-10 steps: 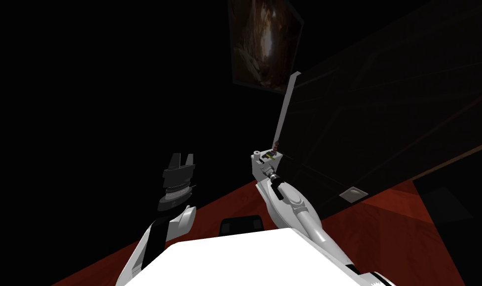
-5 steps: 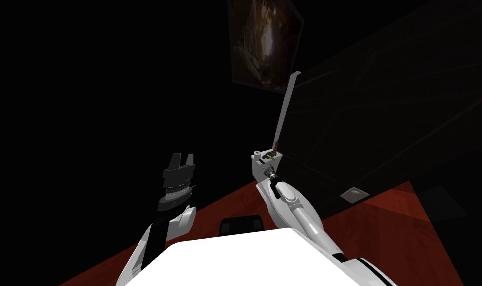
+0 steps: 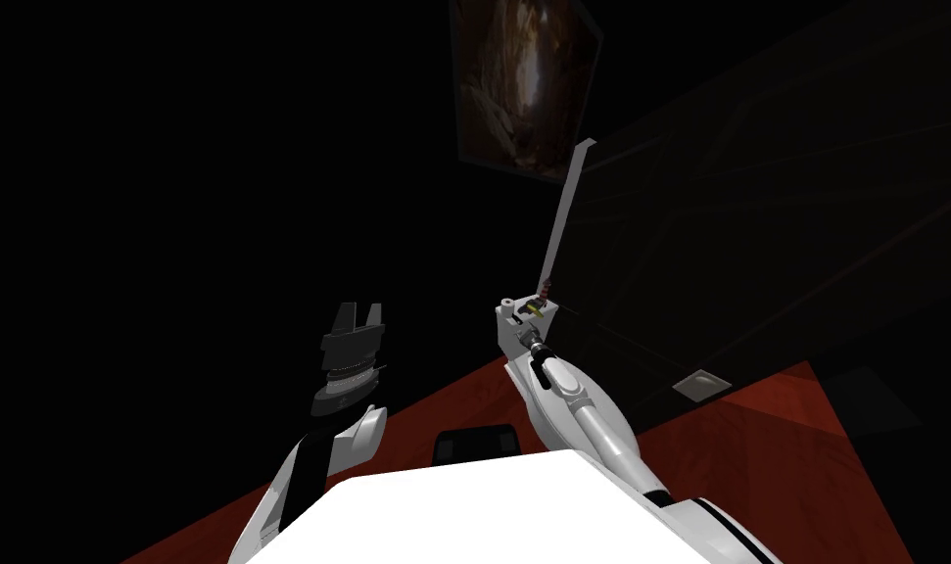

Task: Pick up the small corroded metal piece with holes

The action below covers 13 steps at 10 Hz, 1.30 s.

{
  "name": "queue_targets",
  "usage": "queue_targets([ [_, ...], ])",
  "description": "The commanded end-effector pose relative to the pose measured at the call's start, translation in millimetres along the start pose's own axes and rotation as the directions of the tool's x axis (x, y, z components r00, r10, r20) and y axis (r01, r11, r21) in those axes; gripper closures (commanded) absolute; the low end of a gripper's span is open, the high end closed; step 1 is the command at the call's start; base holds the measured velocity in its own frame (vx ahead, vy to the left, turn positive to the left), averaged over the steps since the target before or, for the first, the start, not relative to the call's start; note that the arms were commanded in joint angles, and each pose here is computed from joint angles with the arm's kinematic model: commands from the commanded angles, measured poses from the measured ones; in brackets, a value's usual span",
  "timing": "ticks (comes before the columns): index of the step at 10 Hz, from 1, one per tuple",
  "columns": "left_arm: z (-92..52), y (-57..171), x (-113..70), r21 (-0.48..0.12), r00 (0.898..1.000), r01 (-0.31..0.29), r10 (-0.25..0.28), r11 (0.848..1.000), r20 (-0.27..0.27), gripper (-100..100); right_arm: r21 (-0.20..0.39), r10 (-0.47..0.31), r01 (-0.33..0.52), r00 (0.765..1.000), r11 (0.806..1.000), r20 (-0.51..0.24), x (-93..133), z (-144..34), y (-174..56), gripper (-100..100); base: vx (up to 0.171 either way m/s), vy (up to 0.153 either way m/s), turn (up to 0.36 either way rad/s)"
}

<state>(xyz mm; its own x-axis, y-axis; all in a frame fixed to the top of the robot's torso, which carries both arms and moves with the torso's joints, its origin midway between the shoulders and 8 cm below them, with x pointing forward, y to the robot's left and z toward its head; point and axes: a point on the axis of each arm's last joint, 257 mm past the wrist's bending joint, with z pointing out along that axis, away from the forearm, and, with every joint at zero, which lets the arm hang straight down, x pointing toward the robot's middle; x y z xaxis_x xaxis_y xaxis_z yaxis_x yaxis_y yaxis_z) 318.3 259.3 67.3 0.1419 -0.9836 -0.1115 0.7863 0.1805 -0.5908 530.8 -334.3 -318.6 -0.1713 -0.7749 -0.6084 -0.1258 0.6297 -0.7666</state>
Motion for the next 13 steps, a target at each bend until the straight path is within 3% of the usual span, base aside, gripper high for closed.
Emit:
queue_targets([
  [1,0.0,0,0.0,0.0,1.0,0.0,0.0,1.0,0.0,0,0.002,-0.045,0.045,0.999,0.999,0.002,0,0.0,0,-100,0.0,0.0,0.0],
  [3,0.0,0,0.0,0.0,1.0,0.0,0.0,1.0,0.0,0,0.009,-0.117,0.117,0.993,0.993,-0.014,3,5.2,1,-100,0.021,0.004,-0.018],
  [5,0.0,0,0.0,0.0,1.0,0.0,0.0,1.0,0.0,0,0.018,-0.222,0.223,0.974,0.975,-0.042,7,14.3,2,-100,0.042,0.015,-0.028],
  [6,0.0,0,0.0,0.0,1.0,0.0,0.0,1.0,0.0,0,0.019,-0.237,0.238,0.971,0.971,-0.041,6,14.3,2,-100,0.032,0.013,-0.008],
  [8,0.0,0,0.0,0.0,1.0,0.0,0.0,1.0,0.0,0,0.026,-0.331,0.333,0.942,0.943,-0.062,8,21.7,2,-100,0.03,0.01,-0.021],
  [9,0.0,0,0.0,0.0,1.0,0.0,0.0,1.0,0.0,0,0.027,-0.338,0.34,0.939,0.94,-0.061,8,21.7,2,-100,0.026,0.008,-0.007],
  [13,0.0,0,0.0,0.0,1.0,0.0,0.0,1.0,0.0,0,0.036,-0.469,0.474,0.879,0.88,-0.085,10,30.5,-3,-100,0.029,0.009,-0.015],
])
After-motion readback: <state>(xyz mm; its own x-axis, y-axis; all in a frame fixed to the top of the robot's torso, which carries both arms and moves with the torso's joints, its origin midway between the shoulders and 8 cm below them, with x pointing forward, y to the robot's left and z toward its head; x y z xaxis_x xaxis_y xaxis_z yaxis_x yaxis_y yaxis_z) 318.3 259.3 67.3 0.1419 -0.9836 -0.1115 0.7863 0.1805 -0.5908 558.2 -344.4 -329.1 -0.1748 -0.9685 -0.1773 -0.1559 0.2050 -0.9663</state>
